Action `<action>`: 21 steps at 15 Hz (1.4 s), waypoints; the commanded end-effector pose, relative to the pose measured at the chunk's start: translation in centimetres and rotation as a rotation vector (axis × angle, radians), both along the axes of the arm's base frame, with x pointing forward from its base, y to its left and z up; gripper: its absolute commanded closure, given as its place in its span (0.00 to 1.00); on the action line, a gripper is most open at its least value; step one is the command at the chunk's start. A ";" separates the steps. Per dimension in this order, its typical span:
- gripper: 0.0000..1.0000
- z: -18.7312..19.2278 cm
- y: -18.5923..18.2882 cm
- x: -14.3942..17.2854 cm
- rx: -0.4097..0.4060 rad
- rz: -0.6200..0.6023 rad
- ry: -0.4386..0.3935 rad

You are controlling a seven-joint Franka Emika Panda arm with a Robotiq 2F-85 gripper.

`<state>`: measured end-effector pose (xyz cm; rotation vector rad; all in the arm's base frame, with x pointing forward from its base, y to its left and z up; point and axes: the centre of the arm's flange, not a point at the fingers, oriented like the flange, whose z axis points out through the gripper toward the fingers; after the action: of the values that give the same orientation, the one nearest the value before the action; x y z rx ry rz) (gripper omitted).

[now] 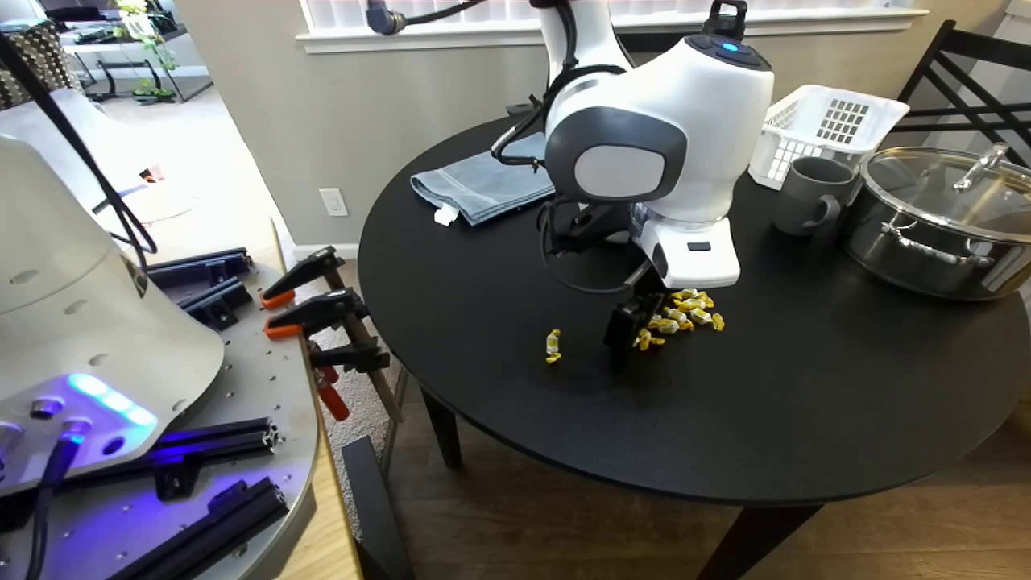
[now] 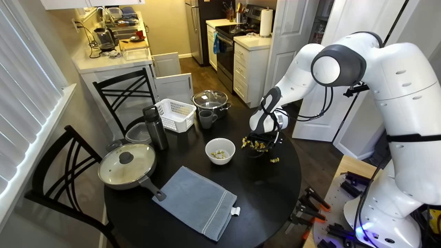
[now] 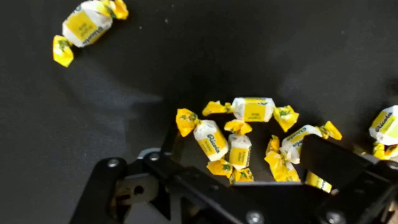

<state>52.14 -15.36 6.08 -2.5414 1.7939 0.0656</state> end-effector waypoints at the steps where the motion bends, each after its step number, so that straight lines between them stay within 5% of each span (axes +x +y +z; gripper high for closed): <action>1: 0.30 -1.4 0.0 0.2 0.019 0.019 -0.008; 3: 0.37 -1.3 0.1 0.3 0.021 0.022 -0.011; 12: 0.96 0.0 1.2 0.8 0.024 0.043 -0.050; 21: 1.00 7.4 2.4 3.2 -0.033 0.117 -0.181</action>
<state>55.41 -13.73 9.86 -2.5614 1.6698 -0.1169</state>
